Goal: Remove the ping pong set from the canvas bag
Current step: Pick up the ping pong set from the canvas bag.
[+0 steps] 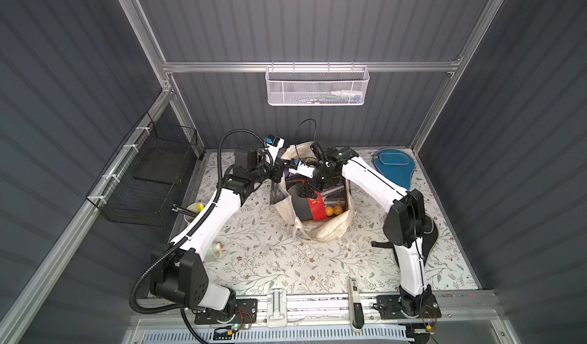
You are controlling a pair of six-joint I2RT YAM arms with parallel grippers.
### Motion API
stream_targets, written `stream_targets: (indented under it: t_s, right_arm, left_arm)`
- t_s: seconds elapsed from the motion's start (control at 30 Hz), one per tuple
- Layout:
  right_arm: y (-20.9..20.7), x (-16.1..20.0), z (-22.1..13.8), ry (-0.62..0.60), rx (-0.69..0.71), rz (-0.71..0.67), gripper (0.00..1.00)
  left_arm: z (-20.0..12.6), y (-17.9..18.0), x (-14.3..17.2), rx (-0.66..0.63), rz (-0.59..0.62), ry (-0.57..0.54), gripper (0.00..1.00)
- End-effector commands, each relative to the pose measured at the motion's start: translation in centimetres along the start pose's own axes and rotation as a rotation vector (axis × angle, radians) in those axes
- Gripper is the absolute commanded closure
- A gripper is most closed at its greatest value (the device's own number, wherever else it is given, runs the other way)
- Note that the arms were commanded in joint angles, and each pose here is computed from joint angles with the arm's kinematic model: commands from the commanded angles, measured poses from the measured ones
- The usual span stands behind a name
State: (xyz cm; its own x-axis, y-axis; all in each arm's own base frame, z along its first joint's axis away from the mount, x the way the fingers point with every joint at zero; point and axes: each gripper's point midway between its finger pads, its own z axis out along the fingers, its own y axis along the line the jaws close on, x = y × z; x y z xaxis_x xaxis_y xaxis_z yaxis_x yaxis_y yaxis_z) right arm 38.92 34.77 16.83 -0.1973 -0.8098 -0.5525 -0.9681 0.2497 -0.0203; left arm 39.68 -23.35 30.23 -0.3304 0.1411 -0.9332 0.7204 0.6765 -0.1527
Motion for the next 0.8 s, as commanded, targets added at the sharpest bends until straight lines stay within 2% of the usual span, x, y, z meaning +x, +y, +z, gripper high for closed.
stream_targets:
  t_s: [0.0,0.27,0.43,0.47,0.53,0.57,0.73,0.77]
  right_arm:
    - [3.4,0.9,0.6,0.043,-0.149,0.008,0.02]
    - [6.4,2.5,-1.8,0.083,-0.210,0.098,0.14]
    - [7.5,3.1,-2.0,0.074,-0.244,0.123,0.39]
    - [7.6,3.3,-1.8,0.079,-0.248,0.129,0.46]
    - [7.5,3.5,-1.1,0.091,-0.258,0.143,0.68]
    - [7.4,3.6,-0.8,0.098,-0.257,0.150,0.76]
    - [6.8,3.5,-1.1,0.111,-0.228,0.146,0.99]
    - [6.7,3.4,-1.4,0.109,-0.219,0.137,1.00]
  left_arm:
    - [-0.4,-3.6,-1.0,0.148,0.062,-0.041,1.00]
    - [-0.2,-3.1,-0.9,0.121,0.073,-0.033,1.00]
    - [-0.3,-2.8,-0.9,0.103,0.073,-0.031,1.00]
    - [-0.4,-2.8,-0.9,0.100,0.072,-0.032,1.00]
    - [-0.5,-2.7,-0.8,0.092,0.069,-0.029,1.00]
    - [-0.6,-2.7,-0.9,0.087,0.068,-0.028,1.00]
    - [-1.8,-1.9,-1.1,0.003,0.071,-0.002,1.00]
    - [-2.1,-1.6,-1.1,-0.022,0.072,0.005,1.00]
